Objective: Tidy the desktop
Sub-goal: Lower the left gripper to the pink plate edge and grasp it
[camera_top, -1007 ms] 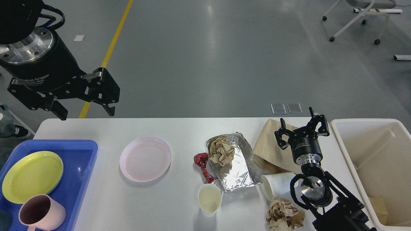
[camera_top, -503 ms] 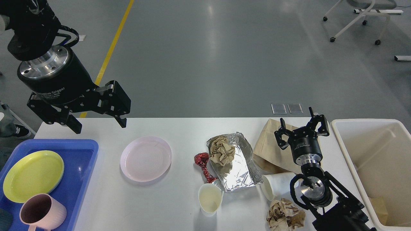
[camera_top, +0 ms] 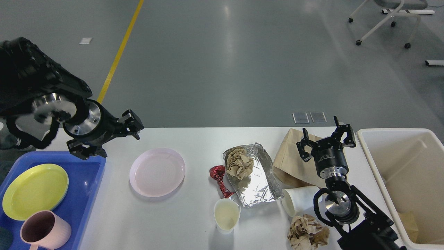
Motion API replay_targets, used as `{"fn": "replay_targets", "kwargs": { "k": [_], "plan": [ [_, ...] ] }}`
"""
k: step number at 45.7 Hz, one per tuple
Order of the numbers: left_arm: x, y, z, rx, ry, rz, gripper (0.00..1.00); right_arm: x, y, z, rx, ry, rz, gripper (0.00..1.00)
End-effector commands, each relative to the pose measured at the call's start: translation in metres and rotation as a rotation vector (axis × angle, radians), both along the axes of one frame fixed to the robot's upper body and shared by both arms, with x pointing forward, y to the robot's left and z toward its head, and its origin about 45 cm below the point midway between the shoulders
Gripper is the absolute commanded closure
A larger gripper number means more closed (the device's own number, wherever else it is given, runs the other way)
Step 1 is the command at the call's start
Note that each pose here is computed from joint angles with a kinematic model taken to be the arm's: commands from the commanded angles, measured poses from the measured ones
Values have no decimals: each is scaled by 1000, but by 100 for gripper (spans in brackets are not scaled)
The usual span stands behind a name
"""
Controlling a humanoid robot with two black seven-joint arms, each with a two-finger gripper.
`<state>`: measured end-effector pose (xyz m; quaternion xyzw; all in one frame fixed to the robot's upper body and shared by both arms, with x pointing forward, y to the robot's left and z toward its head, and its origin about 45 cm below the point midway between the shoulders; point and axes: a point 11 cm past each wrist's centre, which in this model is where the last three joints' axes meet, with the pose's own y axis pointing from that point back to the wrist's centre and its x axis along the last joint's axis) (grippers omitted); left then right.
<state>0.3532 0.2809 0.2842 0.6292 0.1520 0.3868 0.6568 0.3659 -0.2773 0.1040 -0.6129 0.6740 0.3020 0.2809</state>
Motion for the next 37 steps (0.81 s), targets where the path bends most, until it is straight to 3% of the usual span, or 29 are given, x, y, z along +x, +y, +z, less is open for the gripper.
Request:
{"fn": "replay_targets", "kwargs": {
  "k": [1, 10, 18, 29, 34, 37],
  "plan": [
    [-12, 0, -37, -40, 28, 296, 8, 0, 0, 1, 0, -1, 0, 0],
    [-26, 3, -97, -60, 107, 378, 6, 0, 0, 1, 0, -1, 0, 0],
    [-8, -13, -135, -138, 79, 374, 6, 0, 1, 0, 1, -1, 1, 0],
    [-2, -16, -169, -198, 66, 411, 7, 0, 0, 1, 0, -1, 0, 0],
    [-15, -15, -185, -189, 96, 412, 11, 0, 0, 0, 1, 0, 0, 0],
    [-20, -19, -191, -199, 108, 423, 18, 0, 0, 0, -1, 0, 0, 0]
  ]
}}
